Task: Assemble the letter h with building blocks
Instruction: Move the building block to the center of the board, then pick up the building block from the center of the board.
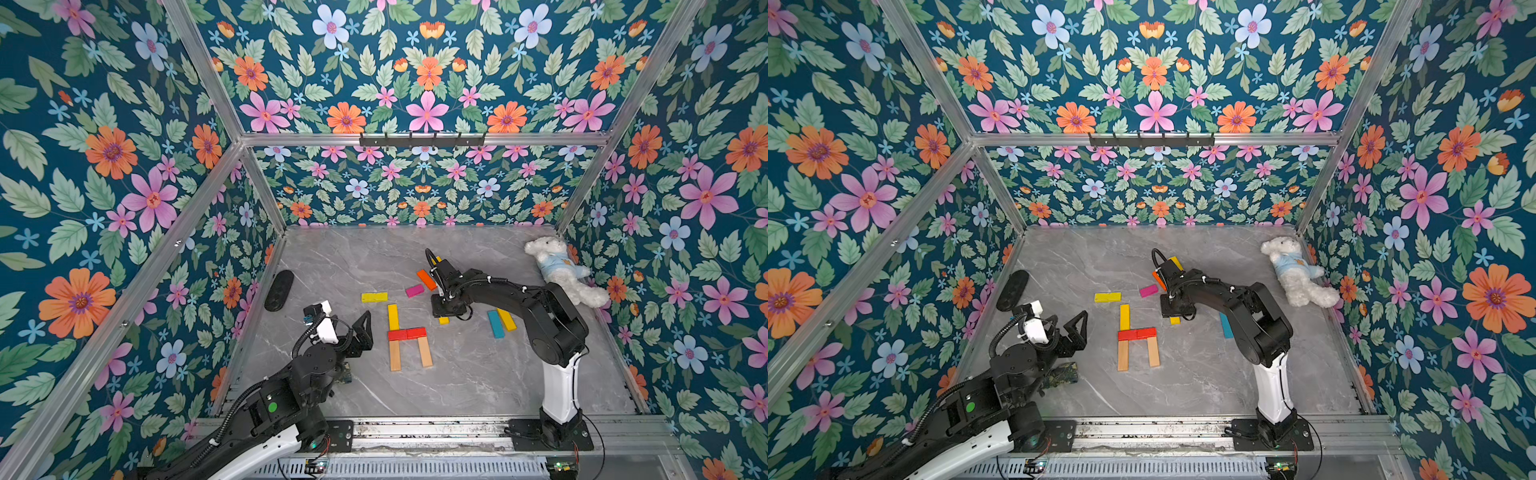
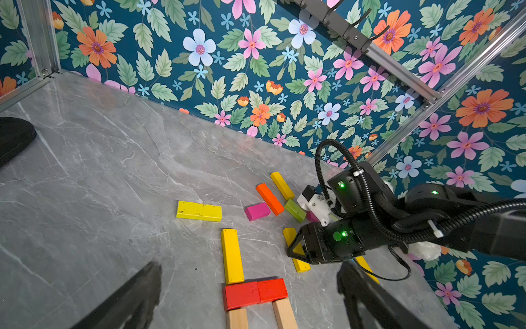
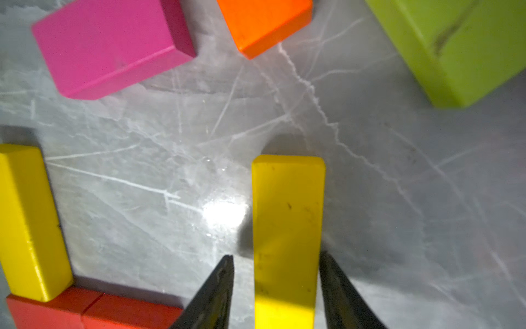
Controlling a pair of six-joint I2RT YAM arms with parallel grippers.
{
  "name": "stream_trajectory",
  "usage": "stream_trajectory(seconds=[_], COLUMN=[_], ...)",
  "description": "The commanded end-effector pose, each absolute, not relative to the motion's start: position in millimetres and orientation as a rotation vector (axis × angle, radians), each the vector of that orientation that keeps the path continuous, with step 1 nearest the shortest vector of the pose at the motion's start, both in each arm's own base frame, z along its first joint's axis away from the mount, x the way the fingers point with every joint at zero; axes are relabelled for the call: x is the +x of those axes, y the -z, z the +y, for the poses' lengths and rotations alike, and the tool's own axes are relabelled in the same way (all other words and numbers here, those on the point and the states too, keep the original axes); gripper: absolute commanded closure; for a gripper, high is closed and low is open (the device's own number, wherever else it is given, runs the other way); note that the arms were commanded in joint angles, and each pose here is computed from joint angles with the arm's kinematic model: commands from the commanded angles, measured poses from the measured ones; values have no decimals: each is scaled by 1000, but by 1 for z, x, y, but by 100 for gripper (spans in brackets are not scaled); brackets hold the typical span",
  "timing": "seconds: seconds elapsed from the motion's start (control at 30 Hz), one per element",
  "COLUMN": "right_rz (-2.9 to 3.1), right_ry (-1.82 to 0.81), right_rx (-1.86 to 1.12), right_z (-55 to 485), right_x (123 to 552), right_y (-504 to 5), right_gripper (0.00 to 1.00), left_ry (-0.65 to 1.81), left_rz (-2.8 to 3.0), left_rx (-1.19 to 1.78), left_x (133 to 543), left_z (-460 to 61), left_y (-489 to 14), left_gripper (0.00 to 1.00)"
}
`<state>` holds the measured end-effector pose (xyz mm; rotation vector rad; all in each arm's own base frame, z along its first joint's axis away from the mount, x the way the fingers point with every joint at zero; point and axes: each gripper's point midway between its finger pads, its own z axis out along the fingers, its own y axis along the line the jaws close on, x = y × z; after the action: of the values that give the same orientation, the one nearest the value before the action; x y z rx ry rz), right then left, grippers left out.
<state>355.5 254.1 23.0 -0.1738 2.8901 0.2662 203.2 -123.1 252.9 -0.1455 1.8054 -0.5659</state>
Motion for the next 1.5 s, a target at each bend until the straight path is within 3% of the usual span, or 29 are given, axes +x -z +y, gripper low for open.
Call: stream_trajectory(seconds=[0.0,0.13,0.27,0.47,0.57,0.67,0.97,1.47], right_rz=[2896,2801,2714,2696,2649,2616,2743,2757], right_ry=[-204,-221,-166,-119,-181,-331,-83,-38], right_rx=[-140,-93,68,622,830,713,-43,-291], right_z=[245,240,197,106,96,122,193,205], right_x=[355,364,377,385,389,413,443,462], right_y=[-23,-60,-92,-83,-75,-81,-59,-32], right_gripper=[41,40,38,35,33,33,32,37], left_ry=[553,562,560,563,569,567,558,514], left_rz=[1801,1798,1797,1797,1796,1799,1807,1815], left_rx=[-152,-151,-152,-151,-146,-141,-139,-157], left_x=[204,204,204,206,207,207,207,209], left_z=[-121,-122,-122,-125,-128,-130,-129,-123], left_y=[-254,-257,-257,-255,-255,-255,-252,-250], left_gripper=[1,1,1,1,0,1,1,1])
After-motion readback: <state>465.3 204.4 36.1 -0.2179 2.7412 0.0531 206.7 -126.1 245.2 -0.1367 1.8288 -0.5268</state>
